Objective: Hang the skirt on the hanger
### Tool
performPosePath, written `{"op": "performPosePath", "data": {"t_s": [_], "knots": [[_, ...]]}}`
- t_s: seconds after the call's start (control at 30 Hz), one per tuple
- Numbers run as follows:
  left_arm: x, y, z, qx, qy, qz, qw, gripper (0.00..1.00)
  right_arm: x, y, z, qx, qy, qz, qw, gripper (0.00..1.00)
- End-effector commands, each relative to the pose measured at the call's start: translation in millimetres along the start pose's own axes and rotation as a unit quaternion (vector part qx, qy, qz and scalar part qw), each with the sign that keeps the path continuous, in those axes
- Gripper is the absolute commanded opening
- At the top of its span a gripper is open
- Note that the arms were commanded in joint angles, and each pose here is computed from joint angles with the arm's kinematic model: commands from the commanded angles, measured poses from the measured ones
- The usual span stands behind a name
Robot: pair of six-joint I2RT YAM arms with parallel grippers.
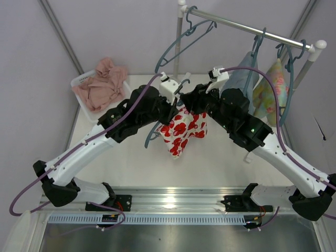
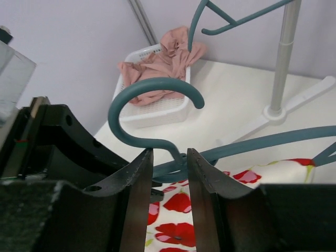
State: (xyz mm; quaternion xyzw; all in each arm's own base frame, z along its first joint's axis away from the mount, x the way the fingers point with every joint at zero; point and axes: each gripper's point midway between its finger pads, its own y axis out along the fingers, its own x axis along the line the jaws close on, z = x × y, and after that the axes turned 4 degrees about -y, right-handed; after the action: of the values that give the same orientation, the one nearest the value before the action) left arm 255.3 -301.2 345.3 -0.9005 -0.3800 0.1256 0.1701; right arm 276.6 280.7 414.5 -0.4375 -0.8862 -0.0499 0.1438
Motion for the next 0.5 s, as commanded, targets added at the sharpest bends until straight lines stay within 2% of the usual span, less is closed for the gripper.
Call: {"op": "performPosePath", "data": {"t_s": [0.0, 0.17, 0.33, 0.47], "knots": [[-11, -31, -43, -0.07, -0.014, 0.034, 0.997, 0.01, 1, -7, -27, -0.037, -0.075, -0.008, 0.996, 0.37], [-17, -38, -46, -0.073, -0.015, 0.052, 0.996, 0.01, -1, -3, -22, -0.039, -0.116, -0.015, 0.992, 0.36], [-25, -40, -45, -0.069, -0.018, 0.074, 0.995, 0.01, 7, -3, -32, -0.067, -0.123, -0.033, 0.99, 0.37], [-27, -41, -46, -0.07, -0.022, 0.079, 0.994, 0.01, 11, 4, -25, -0.06, -0.134, -0.038, 0.988, 0.36]]}}
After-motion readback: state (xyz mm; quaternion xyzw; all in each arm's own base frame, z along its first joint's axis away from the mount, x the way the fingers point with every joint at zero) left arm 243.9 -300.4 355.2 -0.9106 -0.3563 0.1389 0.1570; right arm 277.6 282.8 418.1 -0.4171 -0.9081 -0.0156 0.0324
